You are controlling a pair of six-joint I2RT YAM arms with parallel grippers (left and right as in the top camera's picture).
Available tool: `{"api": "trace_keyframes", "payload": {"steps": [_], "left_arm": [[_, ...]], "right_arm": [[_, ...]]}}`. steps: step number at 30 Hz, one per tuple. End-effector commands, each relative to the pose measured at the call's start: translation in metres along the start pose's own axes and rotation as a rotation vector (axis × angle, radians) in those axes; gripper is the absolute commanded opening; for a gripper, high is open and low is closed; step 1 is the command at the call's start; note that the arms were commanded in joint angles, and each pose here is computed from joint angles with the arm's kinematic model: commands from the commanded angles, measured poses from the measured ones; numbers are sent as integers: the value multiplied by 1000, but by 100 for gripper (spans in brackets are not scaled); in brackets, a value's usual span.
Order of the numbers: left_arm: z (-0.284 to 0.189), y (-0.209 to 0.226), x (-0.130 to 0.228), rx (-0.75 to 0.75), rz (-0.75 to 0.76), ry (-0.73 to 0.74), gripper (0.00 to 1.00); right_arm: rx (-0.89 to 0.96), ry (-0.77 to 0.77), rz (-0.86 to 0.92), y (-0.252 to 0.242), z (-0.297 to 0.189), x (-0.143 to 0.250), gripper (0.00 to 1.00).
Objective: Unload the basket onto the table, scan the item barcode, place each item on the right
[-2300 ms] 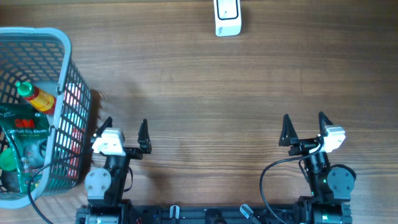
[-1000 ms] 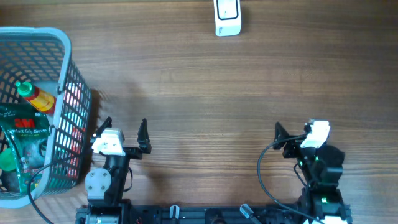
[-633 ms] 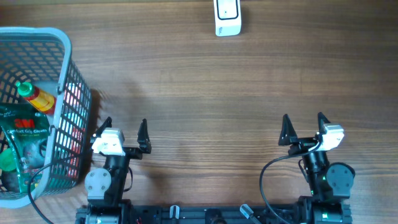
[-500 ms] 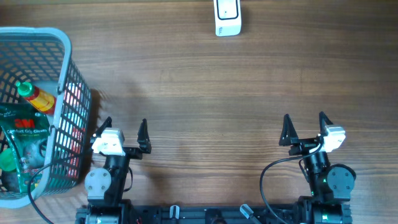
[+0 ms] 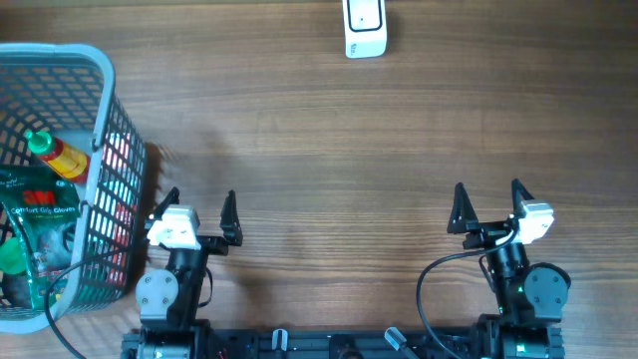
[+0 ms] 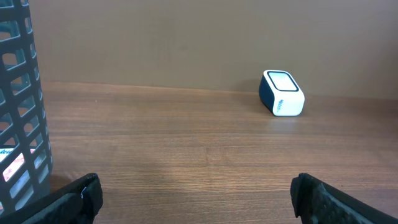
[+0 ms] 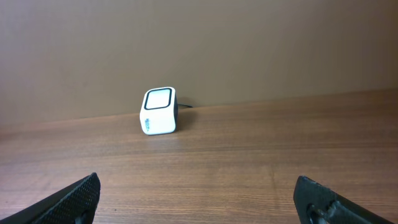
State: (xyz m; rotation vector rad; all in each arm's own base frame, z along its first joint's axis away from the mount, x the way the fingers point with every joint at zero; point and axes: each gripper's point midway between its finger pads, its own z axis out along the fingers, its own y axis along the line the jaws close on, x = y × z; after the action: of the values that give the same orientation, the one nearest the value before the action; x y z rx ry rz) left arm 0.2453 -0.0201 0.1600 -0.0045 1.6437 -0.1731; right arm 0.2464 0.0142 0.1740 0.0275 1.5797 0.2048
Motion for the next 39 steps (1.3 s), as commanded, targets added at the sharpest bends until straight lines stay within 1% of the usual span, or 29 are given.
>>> {"api": "trace_keyframes", "payload": {"steps": [1,11,13,17,20,23,24,26,29,32,35,36,39], "left_arm": [[0,3,2,-11,11,0,100],[0,3,2,-11,11,0,100],[0,9,2,-51,11,-2,100],[0,12,0,-66,11,-11,100],[0,2,1,-8,3,-5,100],[-4,-36,-3,213,9,-8,100],[-6,-42,-6,247,11,-9,100],[-11,-47,-18,267,-5,-14,100],[-26,-53,-61,268,-12,-26,100],[-29,-58,-100,263,-23,17,100],[-21,-59,-135,242,-46,110,100],[-15,-54,-145,196,-83,171,100],[-5,-53,-166,161,-111,315,100]], "right_arm": [[0,-19,-17,0,-1,-4,100],[0,-19,-17,0,-1,-4,100],[0,-19,-17,0,-1,-4,100],[0,-19,-17,0,-1,-4,100],[0,-19,-17,0,-1,-4,100],[0,-19,-17,0,-1,-4,100],[0,-19,-17,0,-1,-4,100],[0,-19,-17,0,-1,-4,100],[0,-19,-17,0,-1,-4,100],[0,-19,-17,0,-1,-4,100],[0,-19,-17,0,-1,-4,100],[0,-19,-18,0,-1,-4,100],[0,-19,-18,0,-1,-4,100]]}}
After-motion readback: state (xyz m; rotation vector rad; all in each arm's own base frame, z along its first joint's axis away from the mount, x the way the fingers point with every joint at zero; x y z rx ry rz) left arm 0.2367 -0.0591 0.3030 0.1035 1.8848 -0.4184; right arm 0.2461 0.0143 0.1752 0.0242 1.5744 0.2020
